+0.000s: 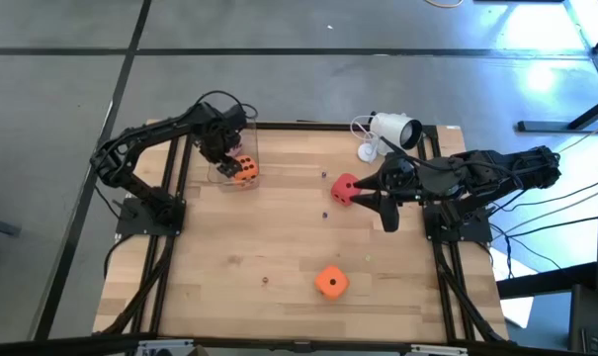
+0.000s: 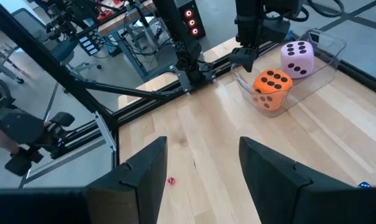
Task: Pick & Place Dice
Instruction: Put the large red dice into the transparent bin
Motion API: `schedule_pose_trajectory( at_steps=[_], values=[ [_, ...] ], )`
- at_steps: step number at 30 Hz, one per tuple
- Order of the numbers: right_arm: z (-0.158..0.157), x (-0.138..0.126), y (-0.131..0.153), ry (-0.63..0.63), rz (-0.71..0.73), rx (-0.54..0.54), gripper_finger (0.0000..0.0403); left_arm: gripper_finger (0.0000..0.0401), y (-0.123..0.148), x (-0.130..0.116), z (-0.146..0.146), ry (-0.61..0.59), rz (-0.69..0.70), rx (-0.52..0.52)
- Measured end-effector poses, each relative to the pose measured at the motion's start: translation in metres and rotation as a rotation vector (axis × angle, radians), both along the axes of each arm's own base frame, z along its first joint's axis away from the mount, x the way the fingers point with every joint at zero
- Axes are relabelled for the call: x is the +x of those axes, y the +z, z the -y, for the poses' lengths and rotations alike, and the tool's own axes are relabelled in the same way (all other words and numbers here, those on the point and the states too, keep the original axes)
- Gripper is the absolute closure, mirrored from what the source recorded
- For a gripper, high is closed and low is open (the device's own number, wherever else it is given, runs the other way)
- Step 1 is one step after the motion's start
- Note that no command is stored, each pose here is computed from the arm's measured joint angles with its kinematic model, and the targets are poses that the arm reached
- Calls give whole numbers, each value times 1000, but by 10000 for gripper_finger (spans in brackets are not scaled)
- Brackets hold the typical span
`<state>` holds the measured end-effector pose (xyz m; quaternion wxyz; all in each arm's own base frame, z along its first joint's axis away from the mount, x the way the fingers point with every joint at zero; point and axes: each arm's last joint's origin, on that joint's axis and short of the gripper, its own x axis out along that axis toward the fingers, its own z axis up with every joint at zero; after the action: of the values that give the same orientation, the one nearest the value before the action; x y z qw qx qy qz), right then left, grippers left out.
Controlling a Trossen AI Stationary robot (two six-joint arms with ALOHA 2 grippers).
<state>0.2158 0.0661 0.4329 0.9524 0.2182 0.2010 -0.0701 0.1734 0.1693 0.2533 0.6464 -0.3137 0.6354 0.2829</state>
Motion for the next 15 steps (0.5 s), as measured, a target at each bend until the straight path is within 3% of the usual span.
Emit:
schedule_pose_trajectory(
  at_steps=[5, 10, 15],
  values=[
    [0, 0, 0, 3, 0, -3, 202, 168, 0, 0, 0, 28, 21, -19],
    [0, 0, 0, 6, -1, -1, 202, 170, 11, -1, 8, 41, 195, -125],
    [0, 0, 0, 12, -6, -25, 202, 171, 32, -4, 22, 53, 385, -167]
  ],
)
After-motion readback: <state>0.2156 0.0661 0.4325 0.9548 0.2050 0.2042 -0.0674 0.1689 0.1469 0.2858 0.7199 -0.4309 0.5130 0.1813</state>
